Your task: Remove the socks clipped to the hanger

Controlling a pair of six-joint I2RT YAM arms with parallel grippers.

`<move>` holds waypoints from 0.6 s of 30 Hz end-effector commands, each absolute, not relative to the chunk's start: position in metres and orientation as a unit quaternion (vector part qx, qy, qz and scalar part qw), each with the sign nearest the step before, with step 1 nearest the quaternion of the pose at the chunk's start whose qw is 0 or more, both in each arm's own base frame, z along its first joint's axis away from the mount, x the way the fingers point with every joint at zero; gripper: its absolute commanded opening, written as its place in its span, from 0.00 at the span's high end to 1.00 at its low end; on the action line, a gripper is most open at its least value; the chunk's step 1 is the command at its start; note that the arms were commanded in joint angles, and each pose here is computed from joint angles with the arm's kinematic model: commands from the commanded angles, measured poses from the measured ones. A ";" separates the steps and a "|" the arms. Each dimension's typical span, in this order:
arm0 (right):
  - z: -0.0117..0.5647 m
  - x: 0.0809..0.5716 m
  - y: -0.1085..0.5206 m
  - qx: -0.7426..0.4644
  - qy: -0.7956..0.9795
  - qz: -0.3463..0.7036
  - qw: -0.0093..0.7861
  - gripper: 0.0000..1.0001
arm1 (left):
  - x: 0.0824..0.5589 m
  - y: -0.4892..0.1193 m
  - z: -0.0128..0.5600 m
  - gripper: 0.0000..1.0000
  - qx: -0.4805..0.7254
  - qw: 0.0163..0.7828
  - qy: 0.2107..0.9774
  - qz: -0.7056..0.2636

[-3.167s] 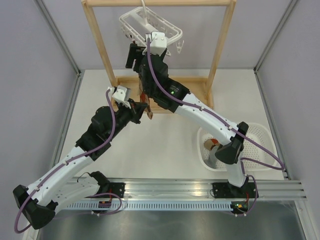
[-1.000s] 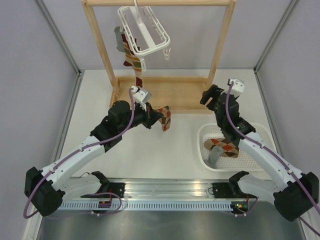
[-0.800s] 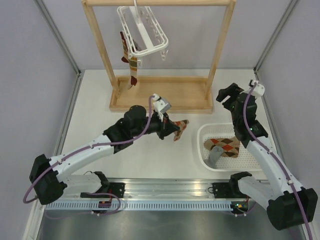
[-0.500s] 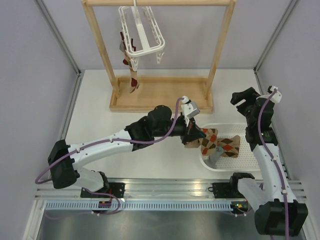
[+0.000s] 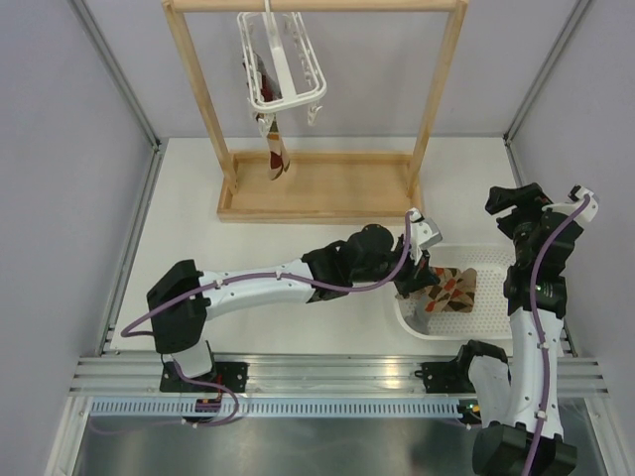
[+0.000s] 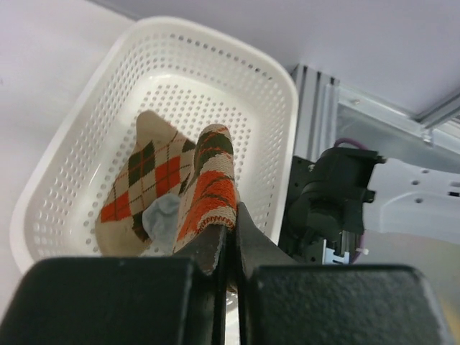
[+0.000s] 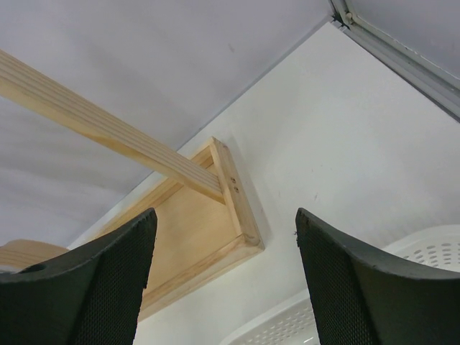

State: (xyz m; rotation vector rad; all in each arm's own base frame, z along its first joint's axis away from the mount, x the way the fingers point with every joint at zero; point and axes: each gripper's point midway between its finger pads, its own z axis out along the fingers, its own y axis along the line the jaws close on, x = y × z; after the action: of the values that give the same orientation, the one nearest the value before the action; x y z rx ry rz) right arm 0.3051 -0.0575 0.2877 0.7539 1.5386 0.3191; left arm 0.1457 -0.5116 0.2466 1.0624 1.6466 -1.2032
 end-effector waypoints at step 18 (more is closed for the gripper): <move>0.278 0.301 -0.053 0.308 0.695 0.157 0.630 0.18 | 0.163 -0.510 0.255 0.00 0.394 0.469 0.675 -0.411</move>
State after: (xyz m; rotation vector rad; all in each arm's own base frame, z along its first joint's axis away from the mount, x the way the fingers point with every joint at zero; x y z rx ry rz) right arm 0.3034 -0.0566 0.2816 0.7352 1.5730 0.3482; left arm 0.1601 -0.5111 0.2223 0.9984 1.7393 -1.0363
